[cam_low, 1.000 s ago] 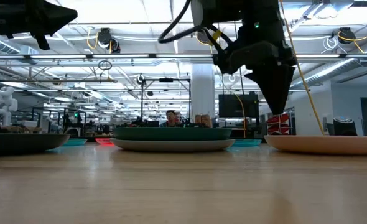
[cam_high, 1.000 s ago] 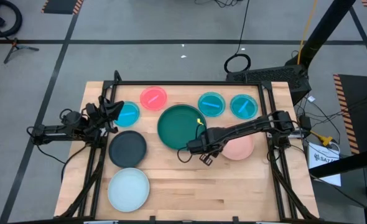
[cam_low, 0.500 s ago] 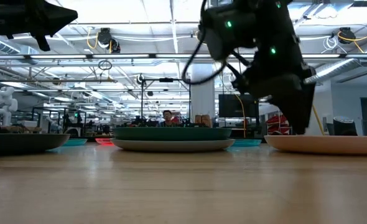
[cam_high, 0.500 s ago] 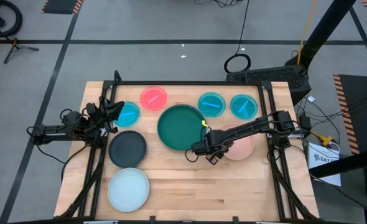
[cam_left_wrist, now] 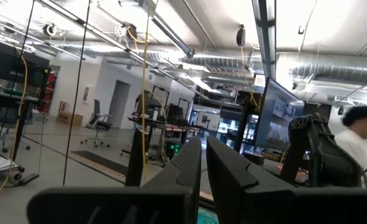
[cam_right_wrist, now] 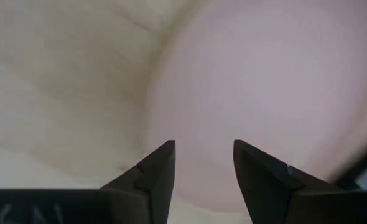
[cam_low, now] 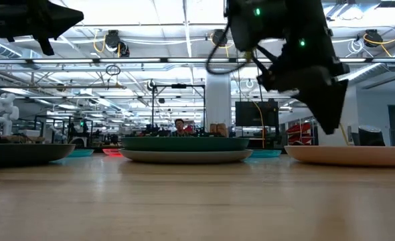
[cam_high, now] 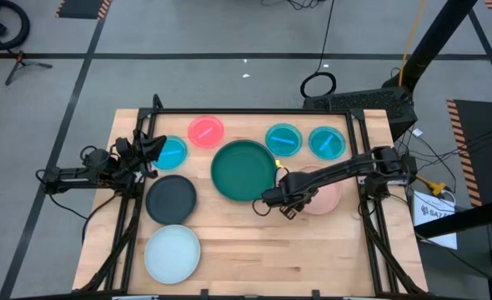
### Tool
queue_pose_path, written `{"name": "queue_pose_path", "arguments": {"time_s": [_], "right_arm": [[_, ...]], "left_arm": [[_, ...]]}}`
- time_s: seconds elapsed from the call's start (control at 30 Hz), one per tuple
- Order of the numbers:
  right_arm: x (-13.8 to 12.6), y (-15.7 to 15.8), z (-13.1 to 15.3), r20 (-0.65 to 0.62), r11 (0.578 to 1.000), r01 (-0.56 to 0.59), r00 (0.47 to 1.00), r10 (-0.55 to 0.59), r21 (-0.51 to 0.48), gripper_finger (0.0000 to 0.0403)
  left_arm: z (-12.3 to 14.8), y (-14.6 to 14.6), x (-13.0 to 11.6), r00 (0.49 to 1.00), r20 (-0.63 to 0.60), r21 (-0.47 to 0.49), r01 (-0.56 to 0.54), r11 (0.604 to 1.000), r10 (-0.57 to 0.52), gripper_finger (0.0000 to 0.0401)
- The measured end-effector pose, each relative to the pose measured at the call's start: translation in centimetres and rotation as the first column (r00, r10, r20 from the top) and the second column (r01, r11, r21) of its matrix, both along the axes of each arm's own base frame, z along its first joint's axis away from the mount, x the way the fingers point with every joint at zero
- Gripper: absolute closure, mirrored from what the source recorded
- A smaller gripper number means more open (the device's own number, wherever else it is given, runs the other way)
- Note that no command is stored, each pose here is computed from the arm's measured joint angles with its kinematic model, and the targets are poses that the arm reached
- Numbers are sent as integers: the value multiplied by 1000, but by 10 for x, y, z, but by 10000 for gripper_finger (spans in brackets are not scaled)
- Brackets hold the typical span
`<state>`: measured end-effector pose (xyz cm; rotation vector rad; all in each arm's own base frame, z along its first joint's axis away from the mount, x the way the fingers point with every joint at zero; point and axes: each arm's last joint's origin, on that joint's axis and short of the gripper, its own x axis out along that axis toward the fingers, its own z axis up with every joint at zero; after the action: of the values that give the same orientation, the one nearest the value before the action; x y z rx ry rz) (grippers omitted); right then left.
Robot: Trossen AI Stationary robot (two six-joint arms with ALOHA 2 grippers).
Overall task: Stack plastic plates
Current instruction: Stack the pink plate on top of the dark green plate
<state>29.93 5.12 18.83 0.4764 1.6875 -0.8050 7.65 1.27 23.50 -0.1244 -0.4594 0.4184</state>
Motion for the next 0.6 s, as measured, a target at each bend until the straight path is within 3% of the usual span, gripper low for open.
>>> {"name": "queue_pose_path", "arguments": {"time_s": [0.2, 0.6], "right_arm": [[14, 7, -2, 164, 1000, 2, 986, -6, 29, 245], [18, 4, -33, 17, 1000, -14, 1000, 14, 5, 249]], "left_arm": [[0, 0, 0, 1000, -1, 0, 0, 1000, 0, 371], [0, 0, 0, 1000, -4, 0, 0, 1000, 0, 370]]}}
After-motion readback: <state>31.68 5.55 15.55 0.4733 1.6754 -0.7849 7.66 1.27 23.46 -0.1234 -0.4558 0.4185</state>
